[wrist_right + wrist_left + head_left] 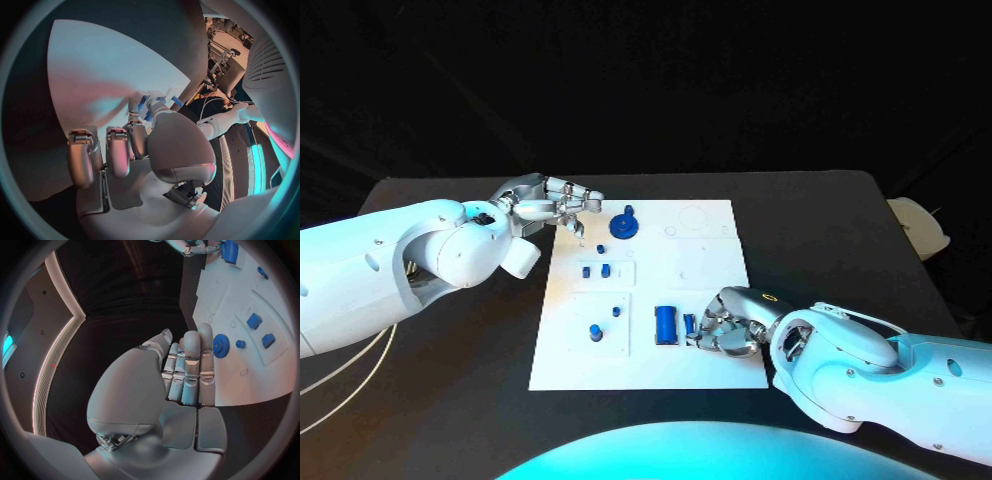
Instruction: Assemble the parts on the task board
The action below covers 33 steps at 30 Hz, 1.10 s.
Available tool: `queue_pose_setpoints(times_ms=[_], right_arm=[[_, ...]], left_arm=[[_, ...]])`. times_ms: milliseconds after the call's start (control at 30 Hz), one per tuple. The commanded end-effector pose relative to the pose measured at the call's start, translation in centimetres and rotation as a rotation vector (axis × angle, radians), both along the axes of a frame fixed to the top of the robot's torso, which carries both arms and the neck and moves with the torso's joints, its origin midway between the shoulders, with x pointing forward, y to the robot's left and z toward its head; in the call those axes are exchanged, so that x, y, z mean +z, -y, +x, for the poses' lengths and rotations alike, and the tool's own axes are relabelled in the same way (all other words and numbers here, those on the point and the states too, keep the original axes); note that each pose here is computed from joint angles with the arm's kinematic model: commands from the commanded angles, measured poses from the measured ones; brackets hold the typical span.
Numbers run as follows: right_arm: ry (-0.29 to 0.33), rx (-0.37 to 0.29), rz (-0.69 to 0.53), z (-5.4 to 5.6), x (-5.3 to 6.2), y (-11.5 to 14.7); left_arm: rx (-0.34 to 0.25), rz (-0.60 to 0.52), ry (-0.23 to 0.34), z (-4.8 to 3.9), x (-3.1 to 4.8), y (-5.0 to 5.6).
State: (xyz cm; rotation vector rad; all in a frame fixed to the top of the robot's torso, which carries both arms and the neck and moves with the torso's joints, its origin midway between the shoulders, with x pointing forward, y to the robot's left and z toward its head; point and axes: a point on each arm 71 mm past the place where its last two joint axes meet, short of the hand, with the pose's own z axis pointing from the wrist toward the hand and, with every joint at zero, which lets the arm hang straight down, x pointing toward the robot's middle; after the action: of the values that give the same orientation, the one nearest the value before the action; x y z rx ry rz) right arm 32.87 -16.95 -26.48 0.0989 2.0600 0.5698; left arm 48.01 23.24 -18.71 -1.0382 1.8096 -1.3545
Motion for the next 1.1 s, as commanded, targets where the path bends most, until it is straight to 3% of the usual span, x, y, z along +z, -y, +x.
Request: queue_pose_setpoints(times_ms=[33, 500, 700, 800, 900, 1100], right_arm=[[-0.004, 0.021, -0.021, 0.0, -0.2, -0.1], [0.018, 0.013, -0.001, -0.1, 0.2, 0.1], [0.072, -0.005, 0.147, 0.4, 1.7, 0.5], [0.074, -0.026, 0.278, 1.6, 2.6, 1.2], [0.06, -0.067, 0.407, 3.8, 3.2, 2.2], [-0.02, -0.268, 0.672, 9.0, 3.2, 5.0]], left_arm=[[-0.023, 0.001, -0.001, -0.08, 0.03, 0.2], [-0.024, 0.004, 0.0, -0.06, 0.01, 0.2], [-0.017, -0.007, 0.002, -0.03, -0.02, 0.2], [-0.002, -0.024, 0.0, 0.0, -0.16, 0.1], [0.023, -0.049, 0.0, 0.1, -0.34, 0.0], [0.121, -0.113, 0.06, 0.72, -0.42, -0.1]])
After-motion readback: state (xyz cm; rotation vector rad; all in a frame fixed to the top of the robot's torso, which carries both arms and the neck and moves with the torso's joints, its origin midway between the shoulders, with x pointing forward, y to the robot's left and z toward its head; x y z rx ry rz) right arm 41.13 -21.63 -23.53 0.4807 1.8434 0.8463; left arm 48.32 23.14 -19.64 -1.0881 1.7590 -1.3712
